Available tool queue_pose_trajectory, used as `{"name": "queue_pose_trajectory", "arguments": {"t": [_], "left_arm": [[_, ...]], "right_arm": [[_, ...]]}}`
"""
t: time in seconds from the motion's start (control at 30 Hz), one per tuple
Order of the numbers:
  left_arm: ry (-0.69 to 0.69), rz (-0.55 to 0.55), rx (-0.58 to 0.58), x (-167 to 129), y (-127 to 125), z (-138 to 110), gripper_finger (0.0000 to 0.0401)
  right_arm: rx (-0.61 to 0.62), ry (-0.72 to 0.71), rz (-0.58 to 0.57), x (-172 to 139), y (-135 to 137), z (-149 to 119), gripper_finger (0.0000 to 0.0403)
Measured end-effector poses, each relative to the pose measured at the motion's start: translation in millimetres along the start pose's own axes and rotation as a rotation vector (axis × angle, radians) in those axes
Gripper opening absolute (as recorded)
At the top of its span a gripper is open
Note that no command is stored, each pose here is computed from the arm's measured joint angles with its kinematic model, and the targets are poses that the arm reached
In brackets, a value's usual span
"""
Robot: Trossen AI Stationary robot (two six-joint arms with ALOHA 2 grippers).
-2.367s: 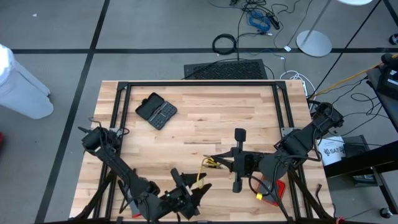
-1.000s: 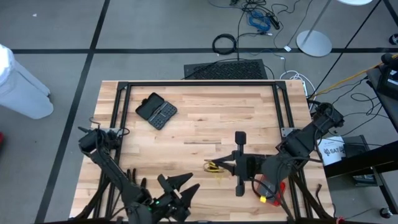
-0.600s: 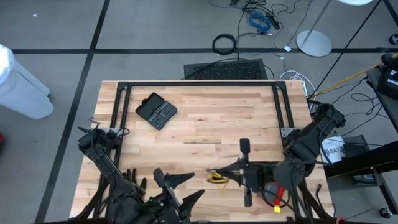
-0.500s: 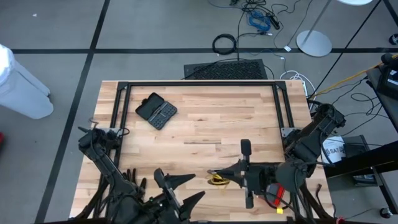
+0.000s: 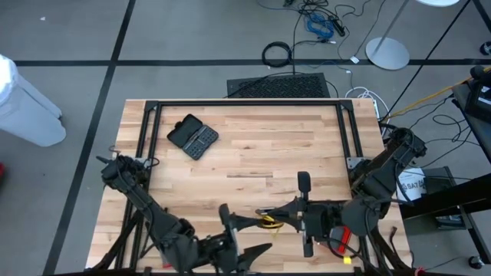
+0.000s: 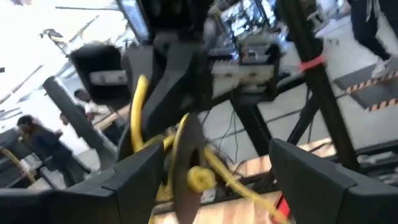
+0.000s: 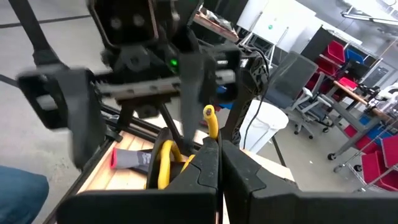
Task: Coil cords
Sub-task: Coil the yellow wire onto the spool
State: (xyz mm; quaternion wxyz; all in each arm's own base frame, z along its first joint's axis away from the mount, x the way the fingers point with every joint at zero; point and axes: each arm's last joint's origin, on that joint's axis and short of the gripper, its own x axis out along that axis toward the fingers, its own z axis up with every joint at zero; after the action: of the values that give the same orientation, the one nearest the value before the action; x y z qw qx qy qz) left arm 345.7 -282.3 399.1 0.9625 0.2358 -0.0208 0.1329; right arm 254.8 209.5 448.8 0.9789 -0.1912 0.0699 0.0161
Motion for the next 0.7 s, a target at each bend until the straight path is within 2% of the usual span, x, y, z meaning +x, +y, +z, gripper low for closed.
{"name": "queue_pose_trajectory", "arguments": {"t": [0.23, 0.53, 0.7], "left_arm": [[0.001, -0.022, -0.016, 4.3, 0.7, -3.2, 0.0285], [0.034, -0.015, 0.021, 1.8, -1.9, -5.5, 0.0212], [0.046, -0.002, 0.027, 2.0, -1.6, -6.2, 0.0188]], "right_arm": [[-0.010, 0.006, 0.011, -3.4, 3.5, -0.1, 0.0000], [-0.009, 0.007, 0.005, -3.6, 2.9, 0.0, 0.0000], [-0.008, 0.007, 0.005, -3.6, 2.9, 0.0, 0.0000]]}}
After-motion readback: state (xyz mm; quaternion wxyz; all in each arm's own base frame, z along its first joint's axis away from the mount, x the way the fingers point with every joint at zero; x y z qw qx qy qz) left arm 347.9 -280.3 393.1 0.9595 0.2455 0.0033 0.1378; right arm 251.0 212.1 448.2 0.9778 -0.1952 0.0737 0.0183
